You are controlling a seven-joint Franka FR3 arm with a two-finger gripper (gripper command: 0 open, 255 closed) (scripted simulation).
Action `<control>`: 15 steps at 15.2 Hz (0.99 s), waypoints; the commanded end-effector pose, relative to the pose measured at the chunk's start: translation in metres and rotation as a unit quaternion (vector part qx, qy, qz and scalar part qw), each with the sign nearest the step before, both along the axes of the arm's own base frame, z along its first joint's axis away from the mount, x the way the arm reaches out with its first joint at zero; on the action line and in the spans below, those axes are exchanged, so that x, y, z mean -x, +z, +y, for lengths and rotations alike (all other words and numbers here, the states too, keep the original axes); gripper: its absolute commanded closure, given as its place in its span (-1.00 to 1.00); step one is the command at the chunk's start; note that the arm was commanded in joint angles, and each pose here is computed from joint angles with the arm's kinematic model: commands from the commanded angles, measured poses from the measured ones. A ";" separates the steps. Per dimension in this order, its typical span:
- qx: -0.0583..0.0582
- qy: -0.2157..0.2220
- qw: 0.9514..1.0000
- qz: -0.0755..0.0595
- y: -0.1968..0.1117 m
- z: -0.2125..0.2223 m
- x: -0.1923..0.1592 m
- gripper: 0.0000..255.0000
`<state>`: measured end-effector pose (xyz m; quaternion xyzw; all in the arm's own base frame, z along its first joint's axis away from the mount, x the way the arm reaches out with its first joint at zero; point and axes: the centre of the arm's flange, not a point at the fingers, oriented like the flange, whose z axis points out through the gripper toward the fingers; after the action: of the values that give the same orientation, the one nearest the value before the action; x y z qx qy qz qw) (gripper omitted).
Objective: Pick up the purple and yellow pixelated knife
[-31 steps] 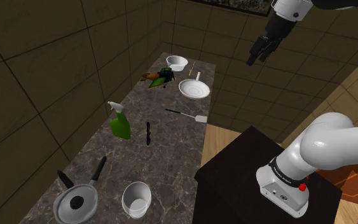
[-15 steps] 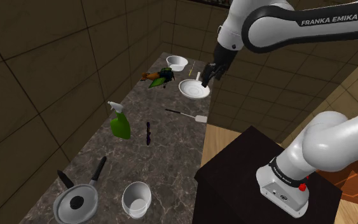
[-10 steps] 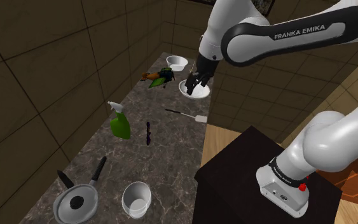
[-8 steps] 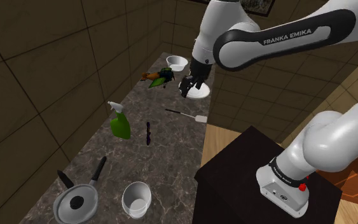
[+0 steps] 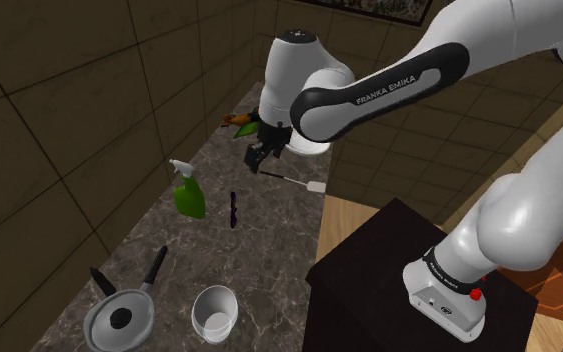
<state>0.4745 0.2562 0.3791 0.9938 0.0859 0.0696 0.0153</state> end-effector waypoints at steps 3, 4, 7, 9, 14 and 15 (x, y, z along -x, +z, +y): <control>0.004 0.015 1.000 -0.001 -0.034 0.039 -0.015 -1.00; 0.005 0.018 1.000 -0.002 -0.042 0.048 -0.019 -1.00; 0.009 0.029 1.000 -0.002 -0.066 0.078 -0.032 -1.00; 0.009 0.031 0.999 -0.003 -0.075 0.083 -0.034 -1.00; 0.009 0.031 0.999 -0.003 -0.102 0.083 -0.034 -1.00; 0.009 0.031 0.999 -0.003 -0.107 0.083 -0.034 -1.00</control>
<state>0.5085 0.3397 0.2778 0.9903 0.1171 0.0717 0.0228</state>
